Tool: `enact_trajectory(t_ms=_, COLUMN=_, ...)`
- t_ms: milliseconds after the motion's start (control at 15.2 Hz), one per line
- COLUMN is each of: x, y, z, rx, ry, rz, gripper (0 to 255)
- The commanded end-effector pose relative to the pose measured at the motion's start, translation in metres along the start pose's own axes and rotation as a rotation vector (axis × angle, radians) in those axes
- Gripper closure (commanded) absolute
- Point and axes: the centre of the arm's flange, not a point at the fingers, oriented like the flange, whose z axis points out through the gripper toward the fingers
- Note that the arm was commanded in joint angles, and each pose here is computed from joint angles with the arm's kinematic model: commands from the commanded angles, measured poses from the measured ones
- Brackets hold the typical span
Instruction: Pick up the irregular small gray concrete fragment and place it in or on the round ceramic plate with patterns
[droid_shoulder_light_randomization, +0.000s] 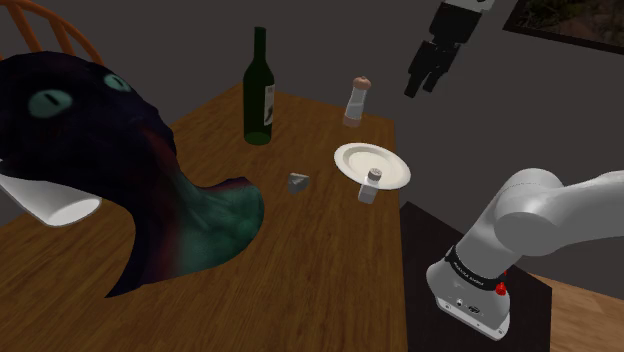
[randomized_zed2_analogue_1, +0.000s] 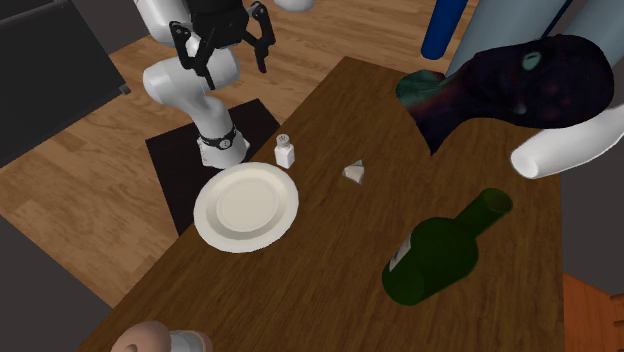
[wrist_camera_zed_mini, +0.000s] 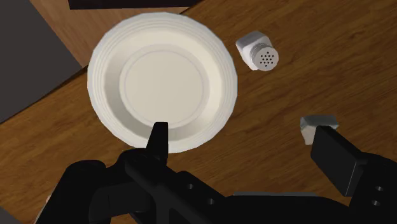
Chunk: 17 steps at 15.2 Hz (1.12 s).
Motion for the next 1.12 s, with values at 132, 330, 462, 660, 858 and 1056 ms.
enact_trajectory(t_ms=132, x=0.005, y=-0.016, z=0.02, rx=0.002, ry=0.011, rz=-0.003, gripper=0)
enact_trajectory(t_ms=330, x=0.014, y=-0.039, z=0.05, rx=0.005, ry=0.028, rz=-0.007, gripper=0)
enact_trajectory(t_ms=462, x=0.02, y=-0.055, z=0.069, rx=0.006, ry=0.04, rz=-0.01, gripper=0)
enact_trajectory(t_ms=660, x=0.029, y=-0.078, z=0.098, rx=0.009, ry=0.057, rz=-0.014, gripper=0)
enact_trajectory(t_ms=858, x=0.038, y=-0.102, z=0.127, rx=0.012, ry=0.074, rz=-0.018, gripper=0)
enact_trajectory(t_ms=1056, x=0.048, y=-0.126, z=0.156, rx=0.015, ry=0.091, rz=-0.022, gripper=0)
